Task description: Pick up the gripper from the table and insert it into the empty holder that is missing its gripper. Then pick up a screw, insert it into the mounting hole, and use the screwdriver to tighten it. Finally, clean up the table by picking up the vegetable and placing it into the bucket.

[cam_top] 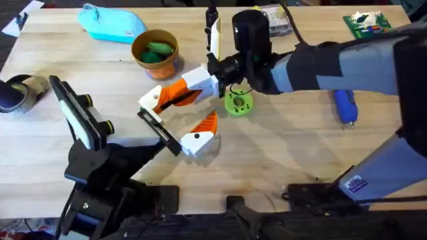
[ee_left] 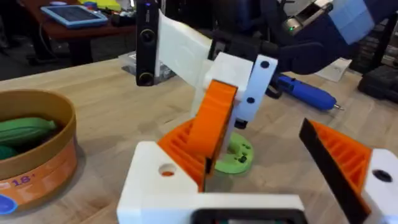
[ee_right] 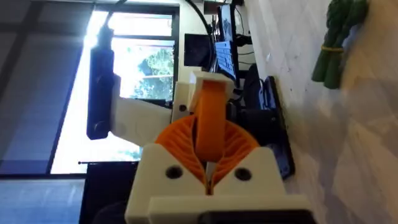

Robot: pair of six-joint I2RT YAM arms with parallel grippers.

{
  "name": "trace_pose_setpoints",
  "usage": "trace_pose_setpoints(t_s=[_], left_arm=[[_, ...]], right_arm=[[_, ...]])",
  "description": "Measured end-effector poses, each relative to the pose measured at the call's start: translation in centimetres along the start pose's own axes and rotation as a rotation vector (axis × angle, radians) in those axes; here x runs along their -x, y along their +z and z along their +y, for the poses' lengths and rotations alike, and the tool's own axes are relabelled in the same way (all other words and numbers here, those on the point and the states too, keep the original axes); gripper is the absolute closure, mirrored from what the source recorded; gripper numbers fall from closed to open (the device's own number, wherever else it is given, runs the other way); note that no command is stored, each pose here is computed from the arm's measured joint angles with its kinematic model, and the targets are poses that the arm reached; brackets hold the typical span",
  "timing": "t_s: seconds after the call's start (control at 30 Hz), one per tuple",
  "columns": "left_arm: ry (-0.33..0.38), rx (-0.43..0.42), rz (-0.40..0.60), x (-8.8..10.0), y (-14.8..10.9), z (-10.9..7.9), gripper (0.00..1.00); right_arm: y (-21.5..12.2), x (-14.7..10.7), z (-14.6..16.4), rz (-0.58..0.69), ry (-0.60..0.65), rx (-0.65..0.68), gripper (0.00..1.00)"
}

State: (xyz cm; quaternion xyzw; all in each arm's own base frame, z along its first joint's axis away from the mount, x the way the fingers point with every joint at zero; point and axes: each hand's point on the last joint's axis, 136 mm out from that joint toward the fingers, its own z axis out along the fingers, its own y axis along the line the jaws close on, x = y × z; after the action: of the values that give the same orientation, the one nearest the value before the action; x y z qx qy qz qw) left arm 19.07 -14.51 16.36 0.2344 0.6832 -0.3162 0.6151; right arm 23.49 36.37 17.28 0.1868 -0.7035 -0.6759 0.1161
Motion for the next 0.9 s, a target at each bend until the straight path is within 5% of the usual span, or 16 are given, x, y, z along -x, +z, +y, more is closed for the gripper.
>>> trace_pose_setpoints(t_s=[0.43,0.57,0.67,0.9], left_arm=[[-0.001,0.022,-0.002,0.0,0.0,0.4,0.010],[0.001,0.018,-0.002,0.0,0.0,0.3,0.010],[0.004,-0.026,0.003,0.0,0.0,-0.5,0.010],[0.004,-0.066,0.008,-0.1,0.0,-1.2,0.010]], right_arm=[[0.4,0.3,0.0,-0.016,-0.022,-0.011,0.984],[0.5,0.4,-0.1,-0.023,-0.026,-0.015,0.814],[1.1,0.3,-0.2,-0.021,-0.033,-0.021,0.584],[1.9,-0.2,-0.2,-0.001,-0.040,-0.020,0.417]])
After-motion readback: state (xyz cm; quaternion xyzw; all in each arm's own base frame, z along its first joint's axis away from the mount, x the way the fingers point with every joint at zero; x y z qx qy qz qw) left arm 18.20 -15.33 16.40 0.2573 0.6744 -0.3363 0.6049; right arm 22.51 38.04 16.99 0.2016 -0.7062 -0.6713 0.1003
